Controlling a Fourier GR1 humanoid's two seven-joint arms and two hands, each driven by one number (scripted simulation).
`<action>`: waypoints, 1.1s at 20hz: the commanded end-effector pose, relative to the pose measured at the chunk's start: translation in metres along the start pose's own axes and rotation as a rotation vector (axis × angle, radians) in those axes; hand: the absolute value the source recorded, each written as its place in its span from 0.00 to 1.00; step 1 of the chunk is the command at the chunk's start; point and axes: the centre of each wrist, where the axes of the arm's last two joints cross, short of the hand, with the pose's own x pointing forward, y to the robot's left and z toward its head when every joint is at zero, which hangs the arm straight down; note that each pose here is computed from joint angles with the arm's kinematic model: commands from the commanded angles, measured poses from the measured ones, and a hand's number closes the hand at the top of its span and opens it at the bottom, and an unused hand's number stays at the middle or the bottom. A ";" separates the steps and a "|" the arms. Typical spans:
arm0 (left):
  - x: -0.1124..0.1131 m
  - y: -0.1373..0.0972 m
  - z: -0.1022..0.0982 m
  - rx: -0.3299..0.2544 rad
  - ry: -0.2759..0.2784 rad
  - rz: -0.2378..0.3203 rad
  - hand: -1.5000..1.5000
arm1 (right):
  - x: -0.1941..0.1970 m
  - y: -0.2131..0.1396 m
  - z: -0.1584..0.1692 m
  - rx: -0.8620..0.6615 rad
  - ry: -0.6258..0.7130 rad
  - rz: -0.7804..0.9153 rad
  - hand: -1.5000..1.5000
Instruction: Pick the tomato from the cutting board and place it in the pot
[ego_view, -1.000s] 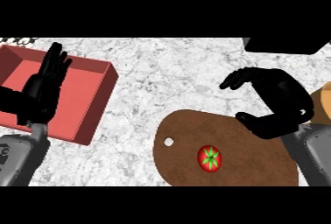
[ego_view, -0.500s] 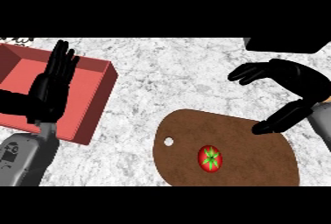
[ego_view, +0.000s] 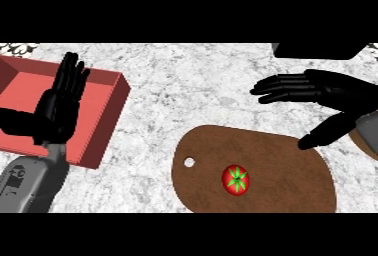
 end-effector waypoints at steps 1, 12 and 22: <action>0.000 0.015 0.000 0.027 0.011 -0.015 0.50 | 0.012 -0.014 -0.007 0.254 -0.072 0.011 0.00; 0.004 0.002 0.010 0.020 0.019 0.001 0.50 | 0.017 0.042 -0.046 0.390 0.017 0.078 0.00; -0.004 0.013 -0.003 0.045 0.013 -0.011 0.50 | -0.006 0.093 -0.033 0.453 0.008 0.077 0.00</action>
